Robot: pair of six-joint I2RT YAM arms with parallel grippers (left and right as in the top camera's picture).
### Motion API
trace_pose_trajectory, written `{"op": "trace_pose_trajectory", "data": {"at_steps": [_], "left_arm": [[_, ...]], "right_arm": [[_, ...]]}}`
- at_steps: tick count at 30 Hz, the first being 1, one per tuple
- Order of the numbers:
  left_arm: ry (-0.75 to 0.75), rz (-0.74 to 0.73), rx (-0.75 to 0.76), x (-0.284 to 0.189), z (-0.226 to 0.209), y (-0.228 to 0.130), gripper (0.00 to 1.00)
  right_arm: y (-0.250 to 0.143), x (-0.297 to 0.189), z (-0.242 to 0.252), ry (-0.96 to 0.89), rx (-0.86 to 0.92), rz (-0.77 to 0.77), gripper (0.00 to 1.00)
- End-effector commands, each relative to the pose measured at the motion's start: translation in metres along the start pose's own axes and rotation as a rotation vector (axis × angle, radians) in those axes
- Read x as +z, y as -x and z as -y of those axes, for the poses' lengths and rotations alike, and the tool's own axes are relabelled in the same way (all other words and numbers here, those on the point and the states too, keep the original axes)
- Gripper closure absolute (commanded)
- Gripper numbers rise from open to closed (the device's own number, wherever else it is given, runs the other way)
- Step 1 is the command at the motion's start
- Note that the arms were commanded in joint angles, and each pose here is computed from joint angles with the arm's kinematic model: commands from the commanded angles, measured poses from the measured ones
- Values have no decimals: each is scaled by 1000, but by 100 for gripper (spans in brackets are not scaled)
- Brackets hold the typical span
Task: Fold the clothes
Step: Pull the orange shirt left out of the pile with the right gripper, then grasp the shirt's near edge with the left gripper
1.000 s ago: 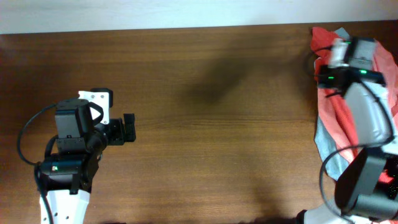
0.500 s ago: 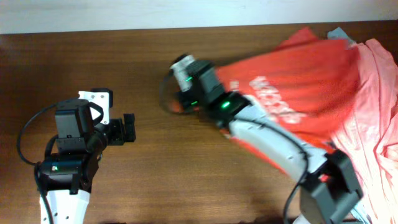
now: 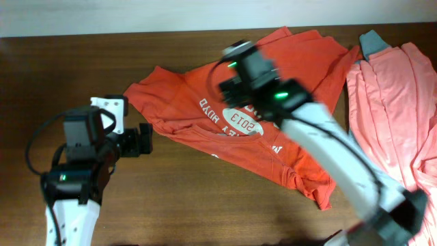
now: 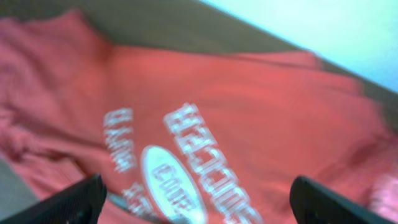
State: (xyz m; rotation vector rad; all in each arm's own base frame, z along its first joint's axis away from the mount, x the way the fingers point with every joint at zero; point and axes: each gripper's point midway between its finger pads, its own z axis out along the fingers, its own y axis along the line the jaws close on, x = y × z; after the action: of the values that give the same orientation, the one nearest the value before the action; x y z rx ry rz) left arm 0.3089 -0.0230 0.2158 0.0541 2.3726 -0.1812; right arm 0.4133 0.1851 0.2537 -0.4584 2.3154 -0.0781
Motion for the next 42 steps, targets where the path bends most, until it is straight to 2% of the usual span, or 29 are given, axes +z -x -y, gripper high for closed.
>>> {"op": "trace_pose_trajectory", "data": {"at_steps": [1,3,5,11,15,19,22,23,27,28,32,35,38,39,42], "left_arm": [[-54,-110,-67,32,11,-10,6],[-64,-185,-126,51,14,-23,6],[-100,-325,-238,82,23,-48,9],[-69,-565,-433,135,25,-102,10],[-138,-620,-455,168,35,-119,18],[-194,-600,-465,190,44,-119,21],[-208,-551,-453,201,46,-110,23],[-214,-533,-447,204,46,-107,27],[-227,-485,-436,210,47,-97,78],[-227,-481,-435,211,47,-96,99],[-116,-449,-421,215,25,-94,99],[-58,-390,-411,216,-2,-76,99],[-18,-280,-448,207,-47,-31,99],[14,-213,-493,197,-78,-2,99],[70,-101,-562,171,-133,44,99]], "right_arm": [[14,-62,69,-111,113,82,1],[5,-77,92,-145,146,71,1],[-10,-95,121,-195,192,48,1],[-40,-103,149,-250,234,-44,1],[-47,-103,152,-257,239,-70,1],[-47,-103,152,-257,238,-71,1],[-47,-103,152,-257,239,-71,1],[-47,-103,152,-257,238,-71,1],[-48,-103,152,-257,237,-77,1],[-49,-103,152,-256,237,-80,1],[-52,-103,151,-255,234,-93,2],[-55,-103,150,-255,231,-105,1],[-58,-103,150,-254,229,-115,1],[-58,-103,150,-254,229,-116,1],[-58,-103,150,-254,229,-116,1]]}}
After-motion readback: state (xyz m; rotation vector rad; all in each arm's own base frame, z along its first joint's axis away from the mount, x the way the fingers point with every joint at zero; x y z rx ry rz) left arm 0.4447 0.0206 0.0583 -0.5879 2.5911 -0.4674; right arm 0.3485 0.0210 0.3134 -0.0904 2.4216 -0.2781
